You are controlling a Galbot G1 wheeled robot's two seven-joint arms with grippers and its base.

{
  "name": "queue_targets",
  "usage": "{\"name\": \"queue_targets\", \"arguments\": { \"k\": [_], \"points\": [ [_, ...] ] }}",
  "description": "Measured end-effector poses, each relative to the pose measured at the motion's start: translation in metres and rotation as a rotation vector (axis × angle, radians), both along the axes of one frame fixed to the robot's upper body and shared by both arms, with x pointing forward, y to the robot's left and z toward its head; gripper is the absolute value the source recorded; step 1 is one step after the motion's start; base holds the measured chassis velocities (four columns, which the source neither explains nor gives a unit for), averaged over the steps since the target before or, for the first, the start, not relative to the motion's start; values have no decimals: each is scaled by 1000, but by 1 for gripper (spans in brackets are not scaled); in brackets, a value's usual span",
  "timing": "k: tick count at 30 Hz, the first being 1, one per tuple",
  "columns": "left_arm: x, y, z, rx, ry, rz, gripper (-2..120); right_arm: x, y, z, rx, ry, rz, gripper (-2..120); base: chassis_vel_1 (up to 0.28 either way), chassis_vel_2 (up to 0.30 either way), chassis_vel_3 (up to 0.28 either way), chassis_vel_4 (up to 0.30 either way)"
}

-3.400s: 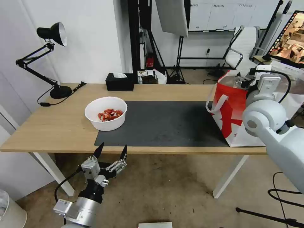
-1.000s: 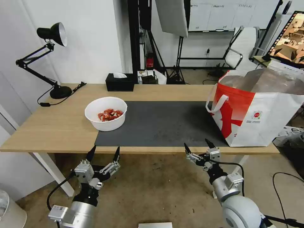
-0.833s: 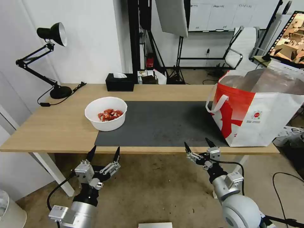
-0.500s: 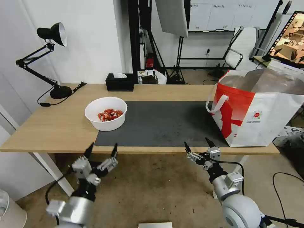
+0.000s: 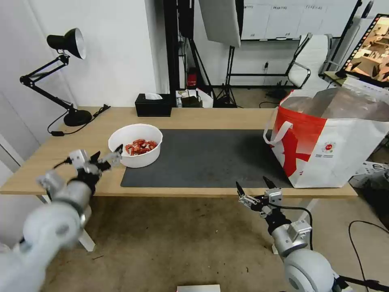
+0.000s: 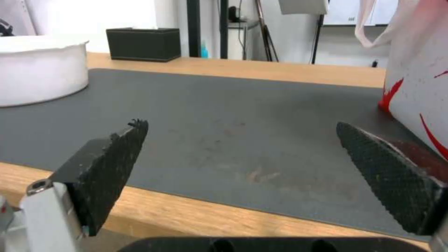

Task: Pick up the trash from the table and place it into the takeout bag.

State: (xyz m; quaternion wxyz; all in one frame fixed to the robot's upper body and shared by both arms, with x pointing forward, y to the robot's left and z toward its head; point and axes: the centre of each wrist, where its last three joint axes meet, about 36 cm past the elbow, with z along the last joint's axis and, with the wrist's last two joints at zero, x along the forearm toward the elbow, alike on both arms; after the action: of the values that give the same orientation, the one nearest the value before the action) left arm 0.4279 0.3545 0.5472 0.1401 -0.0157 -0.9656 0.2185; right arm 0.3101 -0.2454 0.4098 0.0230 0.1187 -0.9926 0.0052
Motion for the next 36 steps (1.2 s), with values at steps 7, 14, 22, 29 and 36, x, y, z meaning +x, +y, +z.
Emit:
{"name": "queue_targets", "arguments": {
  "k": [7, 14, 22, 29, 36],
  "points": [
    [22, 14, 4, -16, 139, 8, 100, 0, 0, 0, 0, 0, 0, 100, 0, 0, 0, 0],
    [33, 14, -6, -94, 201, 28, 100, 0, 0, 0, 0, 0, 0, 100, 0, 0, 0, 0],
    [45, 10, -13, -148, 226, 48, 100, 0, 0, 0, 0, 0, 1, 100, 0, 0, 0, 0],
    [51, 3, -9, -163, 239, 68, 75, 0, 0, 0, 0, 0, 1, 100, 0, 0, 0, 0],
    [54, 2, -10, -164, 250, 74, 54, 0, 0, 0, 0, 0, 1, 100, 0, 0, 0, 0]
  ]
}}
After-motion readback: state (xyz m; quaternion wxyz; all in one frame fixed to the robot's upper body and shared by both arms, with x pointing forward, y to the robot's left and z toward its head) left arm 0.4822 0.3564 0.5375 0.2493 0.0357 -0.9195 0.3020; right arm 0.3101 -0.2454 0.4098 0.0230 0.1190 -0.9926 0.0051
